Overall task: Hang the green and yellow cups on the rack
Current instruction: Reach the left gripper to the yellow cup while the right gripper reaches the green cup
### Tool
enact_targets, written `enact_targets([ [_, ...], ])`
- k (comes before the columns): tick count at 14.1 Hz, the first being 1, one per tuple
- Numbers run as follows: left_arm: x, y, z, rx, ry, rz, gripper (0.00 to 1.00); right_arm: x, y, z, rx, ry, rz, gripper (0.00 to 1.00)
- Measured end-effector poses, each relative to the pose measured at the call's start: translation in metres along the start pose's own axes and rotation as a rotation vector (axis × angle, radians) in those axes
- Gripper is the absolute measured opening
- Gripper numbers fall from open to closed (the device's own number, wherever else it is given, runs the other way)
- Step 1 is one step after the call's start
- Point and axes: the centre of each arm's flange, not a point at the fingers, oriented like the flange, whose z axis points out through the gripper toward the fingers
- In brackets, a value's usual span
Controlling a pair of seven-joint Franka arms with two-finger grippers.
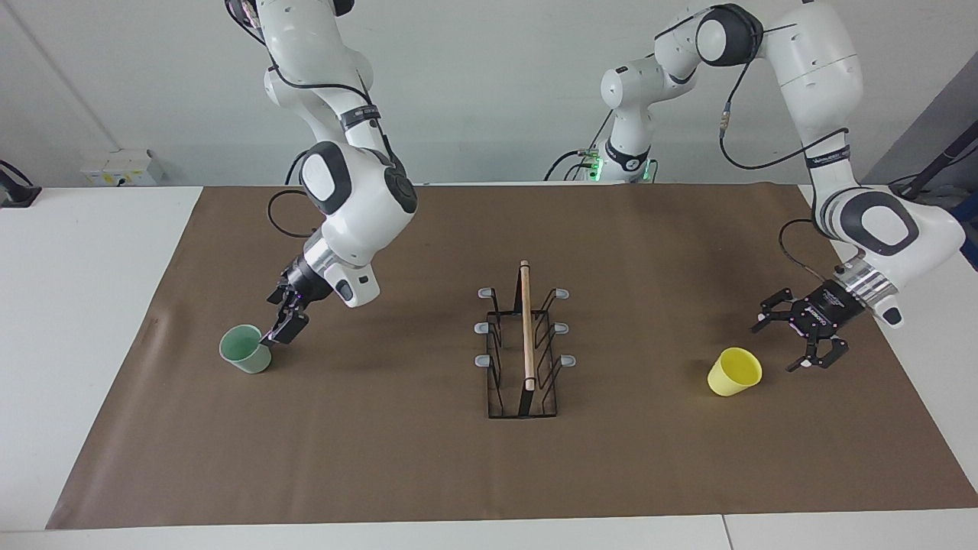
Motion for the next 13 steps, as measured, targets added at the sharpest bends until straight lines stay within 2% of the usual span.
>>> enact_targets([
  [2, 0.011, -0.018, 0.005, -0.035, -0.041, -0.081, 1.0, 0.033, -0.001, 0.012, -0.015, -0.02, 0.027, 1.0],
  [5, 0.014, -0.029, 0.008, -0.069, -0.062, -0.129, 1.0, 0.083, -0.009, 0.035, -0.014, -0.051, 0.039, 1.0],
  [8, 0.009, -0.035, 0.026, -0.117, -0.069, -0.152, 1.0, 0.1, -0.014, 0.059, -0.047, -0.071, -0.013, 1.0],
  [10, 0.006, -0.041, 0.04, -0.136, -0.081, -0.148, 1.0, 0.103, -0.023, 0.081, -0.051, -0.11, -0.049, 1.0],
  [13, 0.021, -0.046, 0.046, -0.165, -0.103, -0.142, 1.0, 0.104, -0.041, 0.109, -0.043, -0.144, -0.083, 1.0],
])
